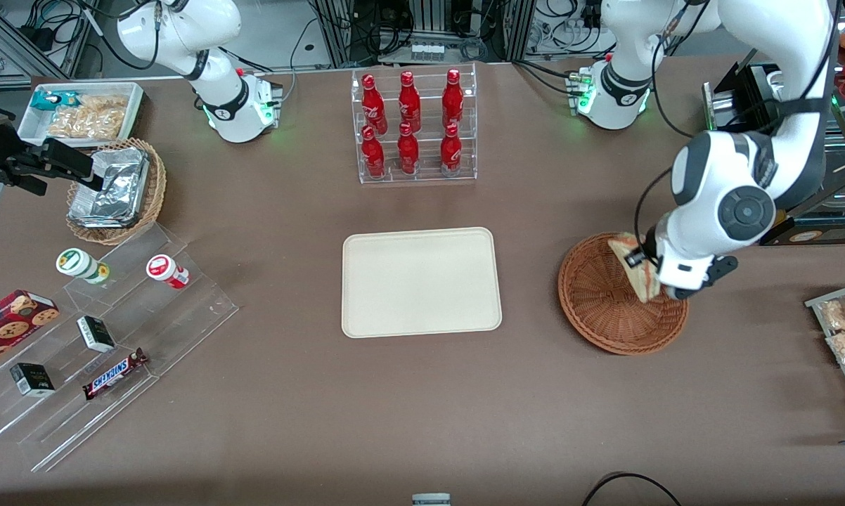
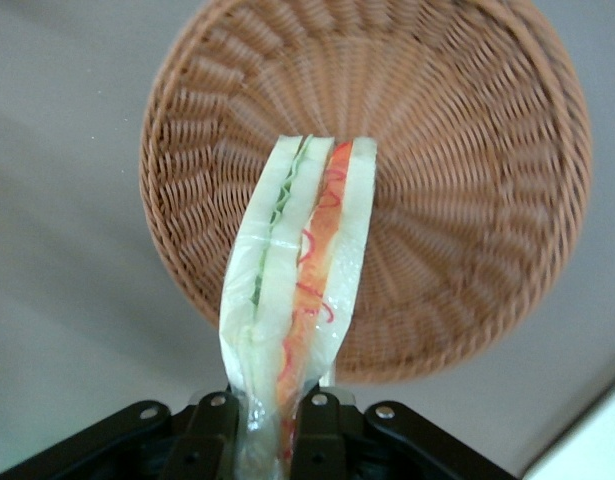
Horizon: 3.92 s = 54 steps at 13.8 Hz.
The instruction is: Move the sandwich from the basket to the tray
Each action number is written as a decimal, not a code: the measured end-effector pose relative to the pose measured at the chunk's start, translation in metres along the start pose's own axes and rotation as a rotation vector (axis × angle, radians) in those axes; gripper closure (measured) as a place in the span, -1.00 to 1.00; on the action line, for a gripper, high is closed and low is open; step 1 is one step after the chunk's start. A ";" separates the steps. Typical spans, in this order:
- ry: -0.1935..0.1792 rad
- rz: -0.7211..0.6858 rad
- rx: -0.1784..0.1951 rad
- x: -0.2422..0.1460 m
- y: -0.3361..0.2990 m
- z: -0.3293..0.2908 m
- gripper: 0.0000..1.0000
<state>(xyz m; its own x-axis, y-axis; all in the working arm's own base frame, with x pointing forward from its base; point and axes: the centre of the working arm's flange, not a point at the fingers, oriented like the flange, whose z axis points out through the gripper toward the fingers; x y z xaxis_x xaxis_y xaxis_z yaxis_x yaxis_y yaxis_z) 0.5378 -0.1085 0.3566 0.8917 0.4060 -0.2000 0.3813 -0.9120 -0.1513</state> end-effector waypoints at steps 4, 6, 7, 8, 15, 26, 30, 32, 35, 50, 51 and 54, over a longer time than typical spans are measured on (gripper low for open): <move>0.002 0.247 0.038 -0.049 0.063 0.007 0.70; 0.012 0.321 0.050 -0.074 0.106 0.011 0.70; 0.020 0.334 0.055 -0.087 0.132 0.014 0.70; 0.032 0.327 0.058 -0.100 0.160 0.018 0.70; 0.047 0.290 -0.016 -0.158 0.301 0.045 0.70; 0.095 0.203 -0.100 -0.184 0.371 0.104 0.70; 0.084 0.189 -0.106 -0.184 0.374 0.107 0.18; 0.038 0.154 -0.151 -0.184 0.377 0.098 -0.22; 0.032 0.137 -0.210 -0.184 0.379 0.065 -0.84; -0.034 0.151 0.042 -0.090 0.193 -0.095 -1.00; -0.046 0.155 0.041 -0.081 0.179 -0.096 -1.00; -0.070 0.173 0.032 -0.067 0.142 -0.106 -1.00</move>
<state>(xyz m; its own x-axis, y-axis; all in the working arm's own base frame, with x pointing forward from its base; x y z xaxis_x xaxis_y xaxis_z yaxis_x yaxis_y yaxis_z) 0.5582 -0.2716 0.4515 0.9238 0.2474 -0.2922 0.2146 -0.9666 -0.1398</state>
